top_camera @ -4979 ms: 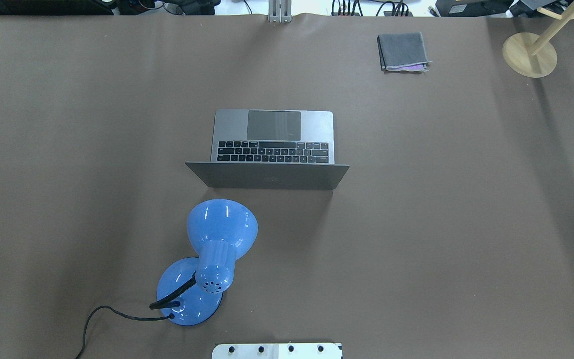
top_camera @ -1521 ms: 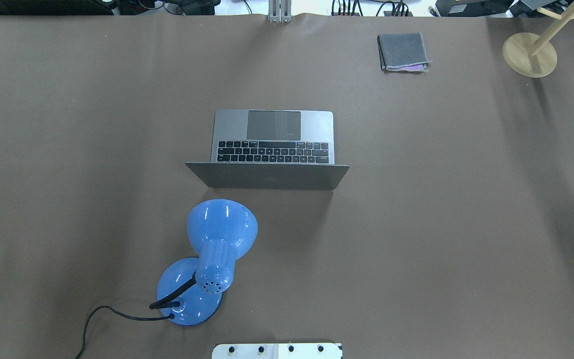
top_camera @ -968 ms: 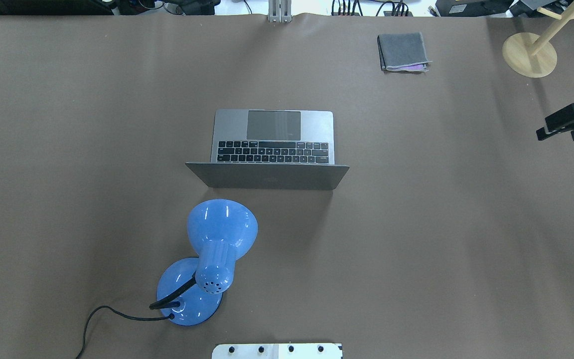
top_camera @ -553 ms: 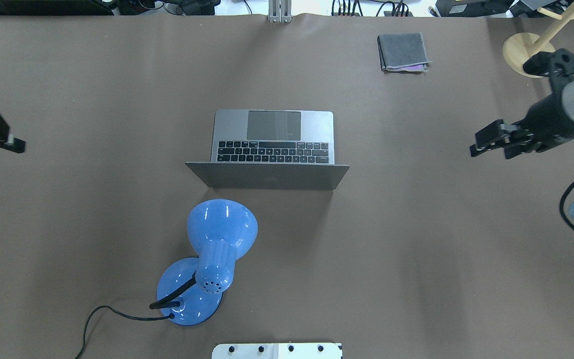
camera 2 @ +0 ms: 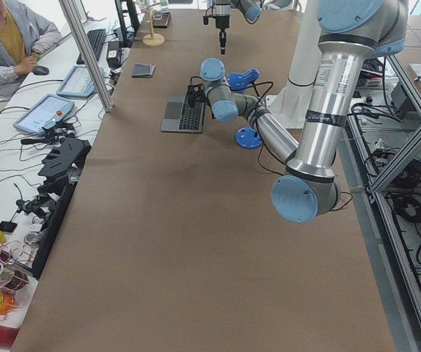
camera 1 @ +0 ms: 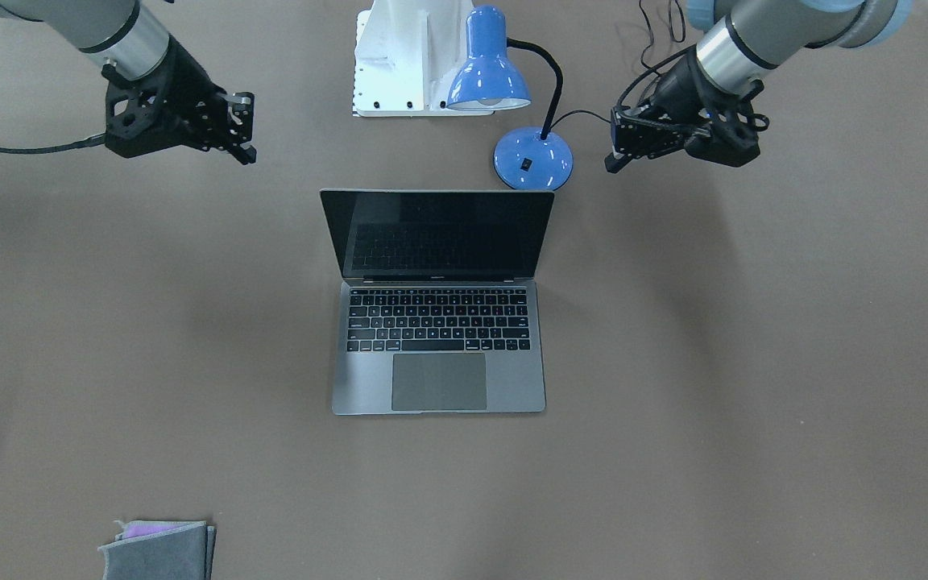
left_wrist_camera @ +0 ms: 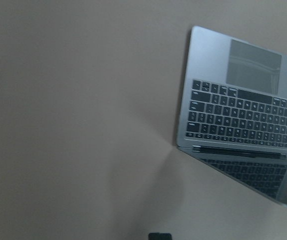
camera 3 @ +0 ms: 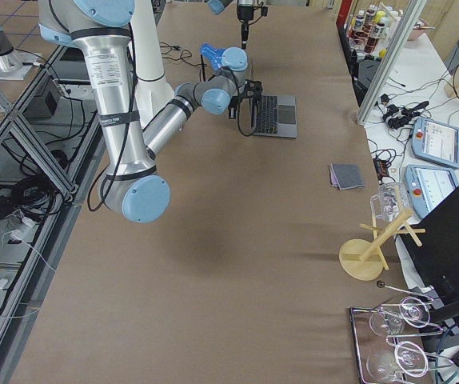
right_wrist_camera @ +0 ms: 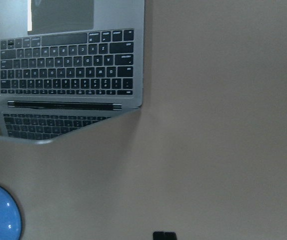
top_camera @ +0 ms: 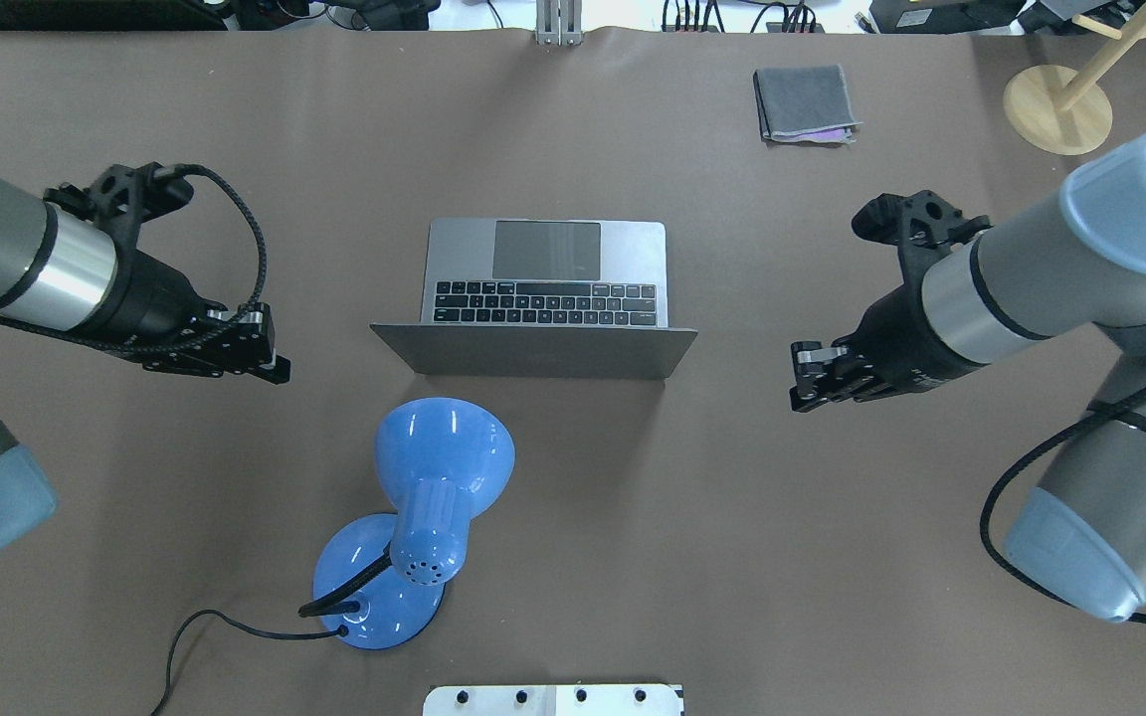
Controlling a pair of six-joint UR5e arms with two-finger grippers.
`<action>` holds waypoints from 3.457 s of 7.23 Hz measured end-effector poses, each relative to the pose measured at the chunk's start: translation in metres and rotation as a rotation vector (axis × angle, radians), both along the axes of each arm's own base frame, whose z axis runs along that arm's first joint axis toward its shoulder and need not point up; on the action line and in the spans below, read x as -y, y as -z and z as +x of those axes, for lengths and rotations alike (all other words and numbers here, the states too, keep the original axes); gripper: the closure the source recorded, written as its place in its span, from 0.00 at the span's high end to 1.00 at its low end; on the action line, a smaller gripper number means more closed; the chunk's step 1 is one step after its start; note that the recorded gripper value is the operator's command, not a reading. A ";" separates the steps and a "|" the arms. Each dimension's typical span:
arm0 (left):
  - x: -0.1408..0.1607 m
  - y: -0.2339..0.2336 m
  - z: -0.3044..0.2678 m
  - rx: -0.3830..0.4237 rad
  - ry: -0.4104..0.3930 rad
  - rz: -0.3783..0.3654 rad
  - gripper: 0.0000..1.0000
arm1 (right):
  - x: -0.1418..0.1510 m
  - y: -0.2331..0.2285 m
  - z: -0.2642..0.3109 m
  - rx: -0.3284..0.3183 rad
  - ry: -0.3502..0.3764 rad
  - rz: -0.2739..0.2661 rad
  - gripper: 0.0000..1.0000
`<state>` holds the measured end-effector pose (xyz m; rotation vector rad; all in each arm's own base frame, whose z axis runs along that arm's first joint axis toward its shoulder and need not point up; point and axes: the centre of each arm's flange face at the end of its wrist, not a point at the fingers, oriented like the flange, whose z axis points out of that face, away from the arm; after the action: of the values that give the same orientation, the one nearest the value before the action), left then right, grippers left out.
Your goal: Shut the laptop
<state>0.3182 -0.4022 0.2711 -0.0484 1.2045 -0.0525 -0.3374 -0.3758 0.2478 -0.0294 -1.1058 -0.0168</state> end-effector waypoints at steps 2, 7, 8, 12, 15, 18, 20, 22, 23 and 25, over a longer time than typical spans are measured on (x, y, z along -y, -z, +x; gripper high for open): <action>-0.012 0.018 0.032 -0.012 -0.042 0.016 0.00 | 0.002 0.036 -0.036 0.036 -0.007 -0.037 0.00; 0.018 0.065 0.080 0.013 0.001 0.052 0.00 | 0.039 0.061 -0.044 0.040 -0.118 0.012 0.00; 0.021 0.064 0.081 0.020 0.009 0.071 0.00 | 0.048 0.064 -0.049 0.045 -0.131 0.018 0.00; 0.039 0.065 0.087 0.051 0.069 0.125 0.00 | 0.064 0.062 -0.054 0.040 -0.152 0.016 0.00; 0.055 0.062 0.091 0.073 0.097 0.129 0.00 | 0.070 0.073 -0.043 0.061 -0.165 0.019 0.00; 0.063 0.063 0.092 0.078 0.103 0.133 0.00 | 0.071 0.069 -0.050 0.050 -0.159 0.011 0.00; 0.080 0.068 0.097 0.084 0.117 0.129 0.00 | 0.084 0.051 -0.066 0.006 -0.167 -0.004 0.00; 0.106 0.067 0.101 0.096 0.144 0.123 0.00 | 0.095 0.046 -0.074 -0.017 -0.183 -0.003 0.00; 0.124 0.060 0.104 0.101 0.168 0.126 0.00 | 0.108 0.047 -0.081 -0.032 -0.201 -0.002 0.00; 0.156 0.037 0.123 0.109 0.203 0.137 0.00 | 0.147 0.038 -0.099 -0.039 -0.237 0.002 0.00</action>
<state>0.4412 -0.5582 0.2342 0.1951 1.0979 -0.1479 -0.4360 -0.5228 0.2101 0.1024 -1.0644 0.1941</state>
